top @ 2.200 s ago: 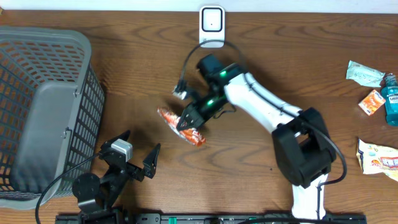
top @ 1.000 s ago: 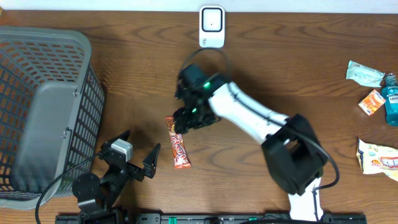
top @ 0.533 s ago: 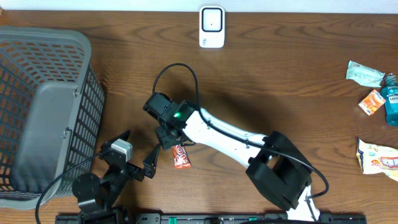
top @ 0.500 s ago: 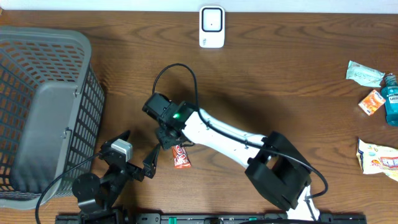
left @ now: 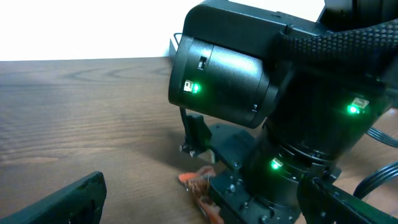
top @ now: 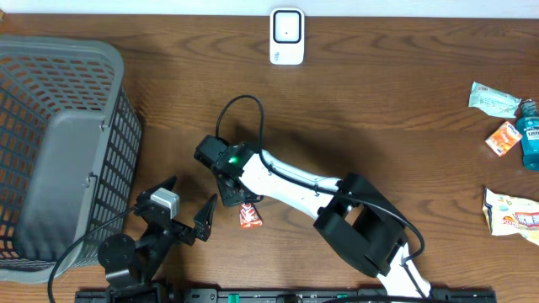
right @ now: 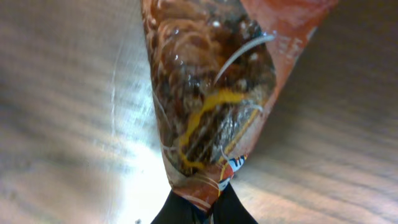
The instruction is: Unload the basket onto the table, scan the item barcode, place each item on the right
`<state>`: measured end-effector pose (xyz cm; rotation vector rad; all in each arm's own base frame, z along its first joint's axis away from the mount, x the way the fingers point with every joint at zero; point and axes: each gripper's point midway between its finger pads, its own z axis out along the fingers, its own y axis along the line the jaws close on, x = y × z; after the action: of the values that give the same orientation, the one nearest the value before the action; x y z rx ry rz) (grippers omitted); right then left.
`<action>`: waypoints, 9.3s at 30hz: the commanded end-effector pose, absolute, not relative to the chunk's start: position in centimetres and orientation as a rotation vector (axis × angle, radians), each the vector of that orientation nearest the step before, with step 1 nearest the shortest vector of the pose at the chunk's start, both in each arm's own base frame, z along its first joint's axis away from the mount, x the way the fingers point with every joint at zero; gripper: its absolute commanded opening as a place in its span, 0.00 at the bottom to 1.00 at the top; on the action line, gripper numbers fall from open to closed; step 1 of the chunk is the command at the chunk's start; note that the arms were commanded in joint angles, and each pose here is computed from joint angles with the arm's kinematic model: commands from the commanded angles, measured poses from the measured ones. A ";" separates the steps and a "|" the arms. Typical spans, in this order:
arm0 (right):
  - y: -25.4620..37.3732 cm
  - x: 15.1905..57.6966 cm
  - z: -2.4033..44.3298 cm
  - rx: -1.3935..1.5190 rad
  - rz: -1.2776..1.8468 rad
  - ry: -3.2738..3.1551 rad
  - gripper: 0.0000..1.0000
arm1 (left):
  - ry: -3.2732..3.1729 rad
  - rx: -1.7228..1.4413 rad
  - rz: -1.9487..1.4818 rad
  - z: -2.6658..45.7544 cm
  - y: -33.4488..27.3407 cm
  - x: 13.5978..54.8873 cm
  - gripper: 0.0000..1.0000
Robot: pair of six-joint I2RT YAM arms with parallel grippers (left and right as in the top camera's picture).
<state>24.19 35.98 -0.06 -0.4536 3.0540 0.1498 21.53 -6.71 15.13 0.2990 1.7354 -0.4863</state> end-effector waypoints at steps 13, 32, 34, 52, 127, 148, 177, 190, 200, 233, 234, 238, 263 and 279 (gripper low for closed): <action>36.7 24.4 10.5 -1.208 1.980 2.344 0.01 | 1.765 0.291 -0.515 14.1 -6.9 21.4 0.98; 36.0 26.7 15.0 -1.367 2.009 1.543 0.01 | 1.765 0.291 -0.515 14.1 -6.9 21.4 0.98; 36.1 27.0 15.1 -1.384 1.989 1.510 0.01 | 1.765 0.291 -0.515 14.1 -6.9 21.4 0.98; 35.1 27.9 15.5 0.086 2.515 2.947 0.01 | 1.765 0.291 -0.515 14.1 -6.9 21.4 0.98; 36.9 31.2 0.0 -0.792 1.012 2.954 0.01 | 1.765 0.291 -0.515 14.1 -6.9 21.4 0.98; 34.9 33.1 14.1 -1.297 1.923 1.529 0.01 | 1.765 0.291 -0.515 14.1 -6.9 21.4 0.98; 39.0 35.5 19.9 -1.394 1.890 1.404 0.01 | 1.765 0.291 -0.515 14.1 -6.9 21.4 0.98; 36.0 35.0 7.9 -0.875 1.760 2.393 0.01 | 1.765 0.291 -0.515 14.1 -6.9 21.4 0.98; 30.9 34.5 0.5 -0.776 1.272 2.789 0.01 | 1.765 0.291 -0.515 14.1 -6.9 21.4 0.98; 23.3 30.4 8.3 -0.239 -0.442 2.825 0.99 | 1.765 0.291 -0.515 14.1 -6.9 21.4 0.98; 23.6 30.1 8.6 -0.267 -0.484 2.789 0.99 | 1.765 0.291 -0.515 14.1 -6.9 21.4 0.98; 25.1 29.2 8.4 -0.407 -0.554 2.667 0.99 | 1.765 0.291 -0.515 14.1 -6.9 21.4 0.98; 26.8 28.6 0.1 -0.670 -0.073 2.871 0.01 | 1.765 0.291 -0.515 14.1 -6.9 21.4 0.98; 21.2 32.0 5.0 -0.643 1.211 2.837 0.49 | 1.765 0.291 -0.515 14.1 -6.9 21.4 0.98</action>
<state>31.78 21.66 4.61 -0.6437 2.8825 1.1285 21.53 -6.71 15.12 0.2989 1.7358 -0.4865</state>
